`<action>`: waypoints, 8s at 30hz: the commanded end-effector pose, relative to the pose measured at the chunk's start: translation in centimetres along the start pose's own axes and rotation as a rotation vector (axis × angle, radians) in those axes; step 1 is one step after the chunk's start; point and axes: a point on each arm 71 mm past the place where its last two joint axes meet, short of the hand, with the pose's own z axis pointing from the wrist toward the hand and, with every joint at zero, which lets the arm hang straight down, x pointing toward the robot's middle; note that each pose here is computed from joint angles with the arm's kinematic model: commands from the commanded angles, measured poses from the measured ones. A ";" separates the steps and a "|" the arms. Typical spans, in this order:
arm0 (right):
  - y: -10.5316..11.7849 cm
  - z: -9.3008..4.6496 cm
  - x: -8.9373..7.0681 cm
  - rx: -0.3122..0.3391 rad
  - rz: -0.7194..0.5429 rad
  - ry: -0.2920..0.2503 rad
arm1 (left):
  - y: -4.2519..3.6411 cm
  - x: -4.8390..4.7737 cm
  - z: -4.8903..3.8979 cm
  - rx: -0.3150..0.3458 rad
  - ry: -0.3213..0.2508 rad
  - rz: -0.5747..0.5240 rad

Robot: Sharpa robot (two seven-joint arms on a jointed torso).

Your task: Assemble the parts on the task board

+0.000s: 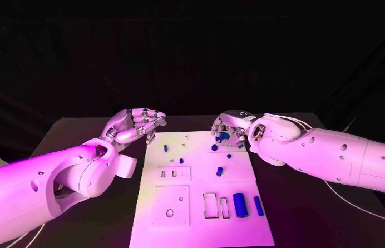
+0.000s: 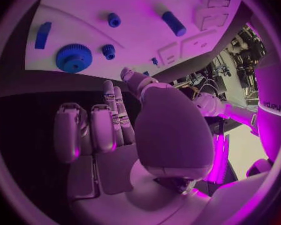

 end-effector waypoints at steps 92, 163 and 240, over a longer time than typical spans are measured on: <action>5.1 6.4 1.0 0.029 -0.080 -0.178 | 0.00 0.02 0.20 -0.009 0.036 -0.014; 5.8 8.1 2.6 0.023 -0.071 -0.144 | -0.42 -0.01 0.61 -0.008 0.036 -0.017; -4.5 1.6 2.3 0.377 0.255 -0.005 | -0.11 -0.84 0.71 -0.017 0.027 -0.008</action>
